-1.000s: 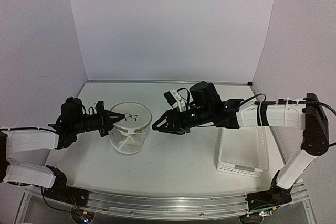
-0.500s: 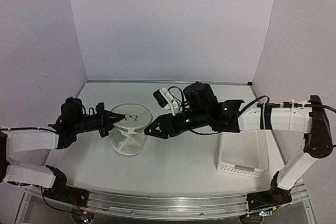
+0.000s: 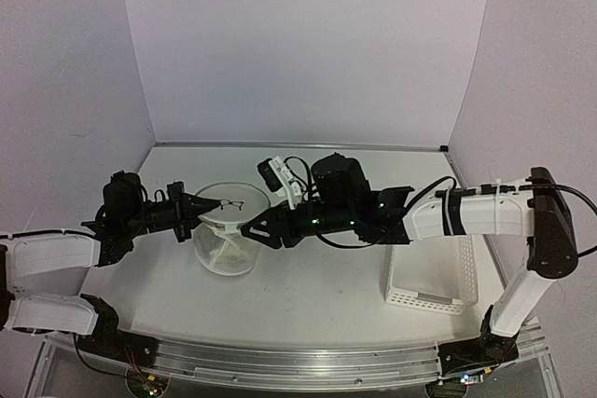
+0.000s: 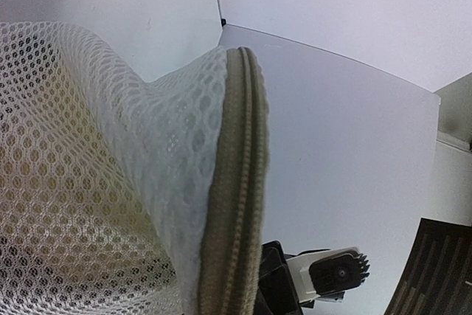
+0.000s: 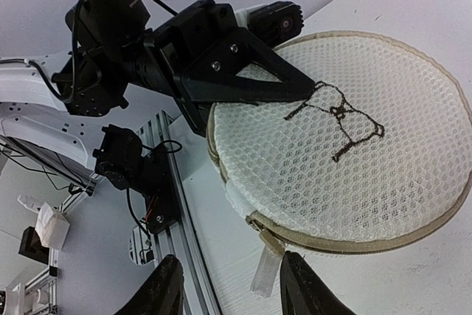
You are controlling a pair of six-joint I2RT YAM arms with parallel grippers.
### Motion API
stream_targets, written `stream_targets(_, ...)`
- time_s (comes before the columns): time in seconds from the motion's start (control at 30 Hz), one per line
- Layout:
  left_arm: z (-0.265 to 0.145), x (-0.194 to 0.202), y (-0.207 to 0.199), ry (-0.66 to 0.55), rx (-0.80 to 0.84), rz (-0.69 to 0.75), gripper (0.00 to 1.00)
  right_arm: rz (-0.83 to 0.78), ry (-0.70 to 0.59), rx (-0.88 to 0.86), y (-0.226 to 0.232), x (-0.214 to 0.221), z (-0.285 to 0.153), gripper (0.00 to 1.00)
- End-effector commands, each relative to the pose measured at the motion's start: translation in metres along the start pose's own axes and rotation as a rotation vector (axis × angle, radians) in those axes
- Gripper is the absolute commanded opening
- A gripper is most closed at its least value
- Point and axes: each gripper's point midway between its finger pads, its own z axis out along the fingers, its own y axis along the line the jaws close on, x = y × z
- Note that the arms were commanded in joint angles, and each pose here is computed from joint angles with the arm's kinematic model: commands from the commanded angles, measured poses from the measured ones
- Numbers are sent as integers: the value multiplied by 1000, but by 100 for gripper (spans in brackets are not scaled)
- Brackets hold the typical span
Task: Unzip the laundry bag and remove the bra
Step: Pick up the zipper from the laundry bag.
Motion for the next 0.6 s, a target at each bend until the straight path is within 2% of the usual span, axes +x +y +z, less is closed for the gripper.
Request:
stream_targets(0.0, -7, 11, -25, 28, 80, 31, 0, -100, -117, 5, 11, -30, 3, 46)
stream_targets(0.57, -10, 15, -36, 33, 108, 52, 0, -102, -124, 14, 9, -23, 16, 46)
